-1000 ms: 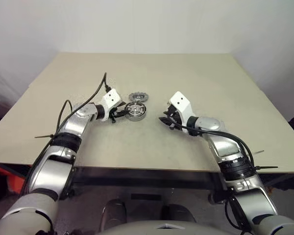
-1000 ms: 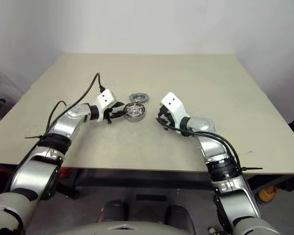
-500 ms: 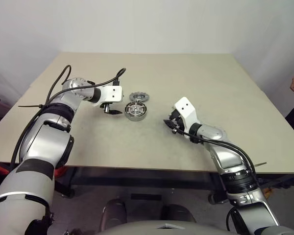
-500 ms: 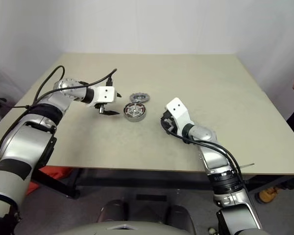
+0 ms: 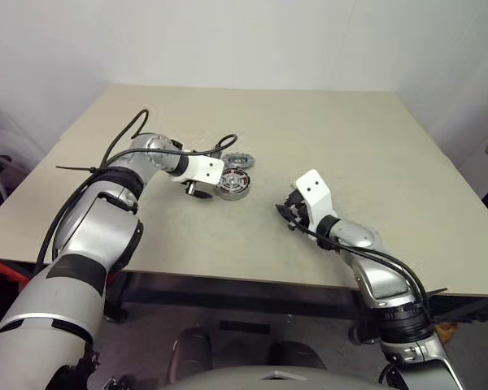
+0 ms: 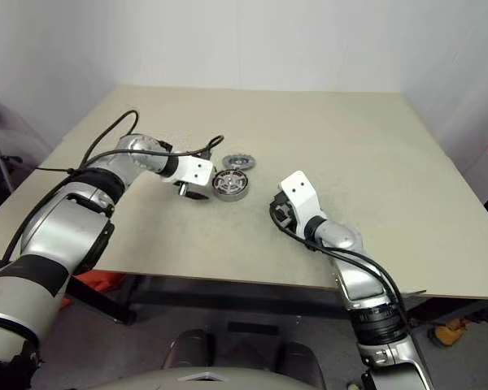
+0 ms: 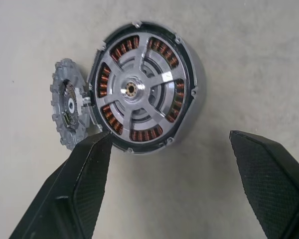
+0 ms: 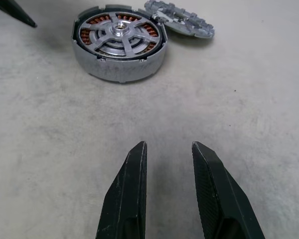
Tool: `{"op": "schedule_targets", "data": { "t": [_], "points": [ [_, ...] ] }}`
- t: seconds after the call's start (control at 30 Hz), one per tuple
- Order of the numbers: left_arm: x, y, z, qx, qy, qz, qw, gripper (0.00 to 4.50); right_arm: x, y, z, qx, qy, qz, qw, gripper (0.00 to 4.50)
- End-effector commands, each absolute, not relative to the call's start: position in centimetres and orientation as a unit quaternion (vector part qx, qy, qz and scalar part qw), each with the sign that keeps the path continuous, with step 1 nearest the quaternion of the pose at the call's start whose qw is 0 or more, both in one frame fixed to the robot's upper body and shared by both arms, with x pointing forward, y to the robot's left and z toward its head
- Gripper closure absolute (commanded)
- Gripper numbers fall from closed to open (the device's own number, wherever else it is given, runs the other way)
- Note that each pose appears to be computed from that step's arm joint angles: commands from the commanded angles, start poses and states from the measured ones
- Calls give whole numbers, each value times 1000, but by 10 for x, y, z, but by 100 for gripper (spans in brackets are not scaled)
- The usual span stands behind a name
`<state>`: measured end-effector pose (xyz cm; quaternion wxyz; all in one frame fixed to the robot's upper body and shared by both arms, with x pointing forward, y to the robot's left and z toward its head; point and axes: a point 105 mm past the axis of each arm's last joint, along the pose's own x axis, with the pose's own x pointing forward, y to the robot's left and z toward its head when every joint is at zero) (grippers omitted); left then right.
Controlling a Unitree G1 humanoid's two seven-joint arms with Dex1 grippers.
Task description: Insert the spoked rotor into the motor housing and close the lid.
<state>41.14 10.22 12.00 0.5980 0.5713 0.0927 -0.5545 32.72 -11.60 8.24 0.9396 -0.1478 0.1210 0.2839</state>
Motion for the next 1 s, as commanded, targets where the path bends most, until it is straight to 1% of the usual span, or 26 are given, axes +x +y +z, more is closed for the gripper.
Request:
{"op": "schedule_targets", "data": {
  "t": [0.03, 0.2, 0.57, 0.8, 1.0],
  "points": [
    [417, 96, 132, 590, 77, -543, 593, 52, 327, -115, 102, -146, 86, 272, 947, 300],
    [415, 93, 121, 597, 90, -545, 581, 52, 325, -117, 102, -143, 85, 262, 951, 300],
    [415, 93, 111, 601, 115, -544, 574, 52, 324, -120, 108, -139, 73, 242, 958, 300],
    [414, 90, 102, 594, 127, -542, 581, 52, 323, -120, 112, -136, 67, 233, 960, 300],
    [416, 93, 100, 595, 137, -536, 583, 52, 322, -123, 115, -137, 62, 223, 963, 300]
  ]
}}
